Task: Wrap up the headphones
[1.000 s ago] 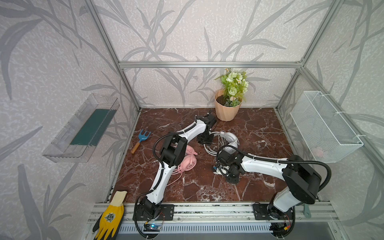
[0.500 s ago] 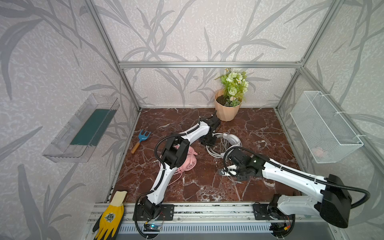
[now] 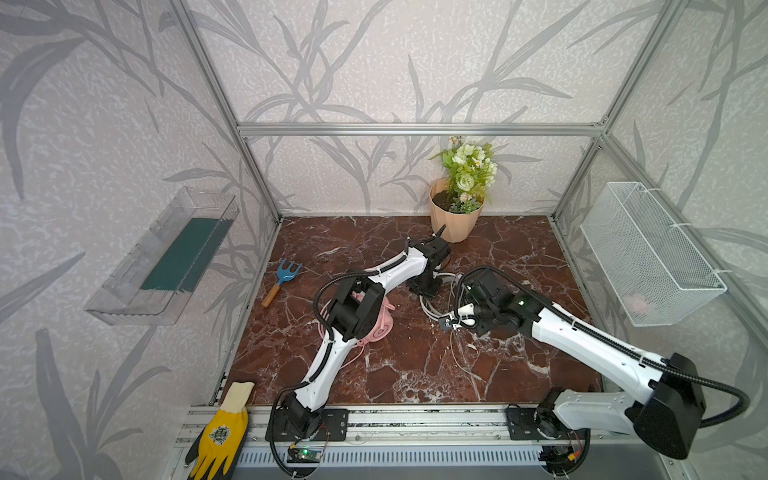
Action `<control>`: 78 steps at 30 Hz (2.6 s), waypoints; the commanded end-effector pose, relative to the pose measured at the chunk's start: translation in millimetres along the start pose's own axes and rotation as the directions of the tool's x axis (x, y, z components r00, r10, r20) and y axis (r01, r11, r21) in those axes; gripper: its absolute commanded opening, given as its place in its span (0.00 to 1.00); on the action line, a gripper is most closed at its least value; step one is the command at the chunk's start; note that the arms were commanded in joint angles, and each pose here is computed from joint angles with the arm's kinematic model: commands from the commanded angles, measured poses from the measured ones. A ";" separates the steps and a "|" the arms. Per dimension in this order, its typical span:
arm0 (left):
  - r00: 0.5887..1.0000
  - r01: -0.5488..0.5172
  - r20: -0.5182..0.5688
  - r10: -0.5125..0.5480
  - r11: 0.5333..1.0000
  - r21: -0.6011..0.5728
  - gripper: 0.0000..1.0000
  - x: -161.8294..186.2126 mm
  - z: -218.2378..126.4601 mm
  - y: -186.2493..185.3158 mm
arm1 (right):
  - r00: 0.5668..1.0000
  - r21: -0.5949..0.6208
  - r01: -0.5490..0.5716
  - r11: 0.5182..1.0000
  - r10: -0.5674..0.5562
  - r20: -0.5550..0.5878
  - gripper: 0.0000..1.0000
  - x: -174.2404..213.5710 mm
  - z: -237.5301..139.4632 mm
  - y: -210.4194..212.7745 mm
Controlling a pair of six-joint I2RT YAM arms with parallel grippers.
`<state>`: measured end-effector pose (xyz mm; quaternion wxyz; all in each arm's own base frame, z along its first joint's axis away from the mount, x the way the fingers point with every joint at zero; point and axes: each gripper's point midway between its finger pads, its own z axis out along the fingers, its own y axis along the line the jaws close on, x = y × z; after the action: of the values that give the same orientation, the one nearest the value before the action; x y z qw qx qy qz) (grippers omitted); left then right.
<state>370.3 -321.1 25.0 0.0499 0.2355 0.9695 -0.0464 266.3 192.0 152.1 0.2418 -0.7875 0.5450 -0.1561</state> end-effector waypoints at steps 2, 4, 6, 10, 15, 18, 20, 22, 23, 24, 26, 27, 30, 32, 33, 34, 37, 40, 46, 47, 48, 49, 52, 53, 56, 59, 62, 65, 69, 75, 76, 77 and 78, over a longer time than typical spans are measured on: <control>1.000 -0.011 0.015 0.011 1.000 -0.026 0.38 0.6 -17.0 4.1 | 0.979 -0.010 0.203 0.979 -0.202 0.038 0.00 -7.7 0.0 -16.8; 1.000 0.025 0.013 -0.025 0.998 -0.055 0.38 0.9 -17.4 13.5 | 0.985 -0.060 0.161 0.985 -0.157 0.064 0.00 -10.5 -3.4 -6.3; 0.998 0.057 0.010 -0.056 0.997 -0.060 0.38 1.3 -16.8 19.4 | 0.989 -0.088 0.125 0.988 -0.117 0.090 0.00 -13.7 -9.0 6.3; 0.994 0.112 0.010 -0.112 0.991 -0.070 0.38 1.5 -14.0 31.0 | 0.994 -0.172 0.070 0.983 -0.055 0.094 0.00 -10.4 -12.0 45.3; 0.982 0.191 0.021 -0.190 0.978 -0.077 0.37 1.6 -15.2 38.3 | 0.998 -0.246 -0.010 0.969 0.025 0.060 0.00 -3.8 -8.1 84.8; 0.973 0.229 0.029 -0.228 0.971 -0.070 0.37 2.4 -14.1 38.6 | 0.996 -0.256 -0.054 0.965 0.070 0.055 0.00 -3.3 -2.4 94.6; 0.968 0.249 0.028 -0.248 0.966 -0.064 0.37 3.4 -13.7 38.1 | 0.996 -0.282 -0.063 0.957 0.077 0.040 0.00 -1.2 3.9 103.9; 0.964 0.267 0.020 -0.266 0.962 -0.057 0.37 5.6 -12.1 36.7 | 0.997 -0.325 -0.075 0.943 0.082 0.008 0.00 2.9 11.3 115.1; 0.962 0.272 0.019 -0.272 0.961 -0.055 0.37 6.3 -12.3 36.3 | 0.997 -0.346 -0.079 0.935 0.083 -0.004 0.00 4.0 13.4 120.1; 0.961 0.277 0.016 -0.276 0.959 -0.055 0.37 7.8 -11.8 36.3 | 0.996 -0.372 -0.086 0.924 0.086 -0.016 0.02 4.9 15.2 125.6; 0.960 0.280 0.017 -0.279 0.958 -0.056 0.37 8.9 -11.4 37.1 | 0.994 -0.399 -0.106 0.911 0.103 -0.028 0.15 4.4 17.2 130.3; 0.960 0.281 0.016 -0.281 0.958 -0.057 0.37 9.7 -11.3 37.5 | 0.993 -0.407 -0.116 0.906 0.117 -0.023 0.22 2.1 16.3 130.2; 0.958 0.287 0.019 -0.286 0.956 -0.057 0.37 8.9 -12.1 39.8 | 0.983 -0.396 -0.160 0.904 0.181 0.014 0.39 -9.2 10.6 118.5; 0.956 0.293 0.018 -0.293 0.955 -0.053 0.37 8.9 -12.6 39.8 | 0.973 -0.390 -0.186 0.902 0.224 0.053 0.50 -19.0 2.2 108.1; 0.954 0.299 0.019 -0.298 0.953 -0.050 0.37 8.5 -13.0 40.3 | 0.963 -0.387 -0.208 0.898 0.257 0.080 0.58 -25.6 -3.6 100.9; 0.953 0.303 0.021 -0.303 0.952 -0.049 0.37 8.3 -13.5 40.7 | 0.951 -0.376 -0.236 0.896 0.293 0.102 0.64 -31.5 -8.7 91.7; 0.948 0.317 0.031 -0.316 0.947 -0.051 0.38 8.4 -15.3 44.0 | 0.868 -0.359 -0.401 0.843 0.475 0.145 0.74 -51.4 -22.1 58.3; 0.943 0.331 0.042 -0.329 0.942 -0.047 0.38 8.8 -16.4 47.3 | 0.694 -0.391 -0.598 0.700 0.696 0.184 0.77 -74.8 -31.8 26.3; 0.944 0.327 0.039 -0.327 0.945 -0.011 0.38 10.9 -15.5 44.0 | 0.405 -0.360 -0.843 0.399 0.912 0.063 0.77 -89.0 -24.2 27.2; 0.945 0.325 0.039 -0.324 0.946 -0.007 0.38 10.7 -15.3 43.2 | 0.385 -0.354 -0.858 0.371 0.922 0.033 0.77 -90.0 -20.8 35.1; 0.946 0.323 0.034 -0.323 0.946 -0.007 0.38 11.6 -14.5 43.3 | 0.364 -0.339 -0.876 0.342 0.931 0.000 0.77 -90.0 -16.5 43.3; 0.946 0.324 0.032 -0.324 0.946 -0.009 0.38 12.0 -13.8 43.9 | 0.332 -0.297 -0.905 0.305 0.942 -0.044 0.76 -85.2 -10.0 52.8; 0.946 0.323 0.028 -0.323 0.946 -0.012 0.38 13.5 -12.3 44.2 | 0.252 -0.245 -0.947 0.207 0.953 -0.170 0.72 -76.4 5.5 83.1; 0.946 0.323 0.026 -0.322 0.946 -0.013 0.38 14.5 -11.5 44.6 | 0.239 -0.232 -0.954 0.191 0.950 -0.199 0.71 -74.4 10.9 92.3; 0.948 0.319 0.024 -0.319 0.948 -0.017 0.38 16.0 -9.6 45.6 | 0.223 -0.228 -0.959 0.170 0.947 -0.231 0.70 -78.2 26.2 109.8; 0.949 0.314 0.025 -0.313 0.949 -0.022 0.38 16.5 -10.1 46.2 | 0.209 -0.232 -0.961 0.151 0.946 -0.248 0.70 -84.3 38.8 116.5; 0.950 0.310 0.025 -0.310 0.950 -0.021 0.38 16.6 -9.8 45.6 | 0.209 -0.231 -0.962 0.148 0.941 -0.267 0.69 -88.7 51.0 118.9; 0.950 0.313 0.021 -0.312 0.950 -0.020 0.38 17.8 -8.6 45.7 | 0.213 -0.243 -0.959 0.145 0.936 -0.282 0.66 -95.7 62.2 121.2; 0.950 0.312 0.024 -0.311 0.950 -0.022 0.38 18.2 -9.0 46.3 | 0.202 -0.223 -0.966 0.129 0.916 -0.346 0.56 -95.4 74.2 132.3; 0.951 0.310 0.018 -0.310 0.951 -0.014 0.38 18.3 -7.5 44.4 | 0.224 -0.197 -0.969 0.151 0.874 -0.432 0.31 -88.9 79.1 153.9; 0.951 0.309 0.018 -0.309 0.951 -0.012 0.38 18.1 -8.1 44.6 | 0.240 -0.191 -0.966 0.172 0.870 -0.431 0.24 -87.0 77.9 154.3; 0.951 0.308 0.018 -0.308 0.951 -0.010 0.38 18.2 -8.0 44.0 | 0.254 -0.183 -0.964 0.191 0.866 -0.431 0.18 -84.6 76.6 154.4; 0.951 0.308 0.017 -0.308 0.951 -0.009 0.38 18.5 -8.3 43.2 | 0.272 -0.174 -0.961 0.216 0.861 -0.430 0.13 -81.4 74.7 153.7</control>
<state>379.2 -278.6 20.2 0.0551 0.0802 0.9939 -0.0511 168.0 253.9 14.1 0.0830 -0.2948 0.9491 0.0737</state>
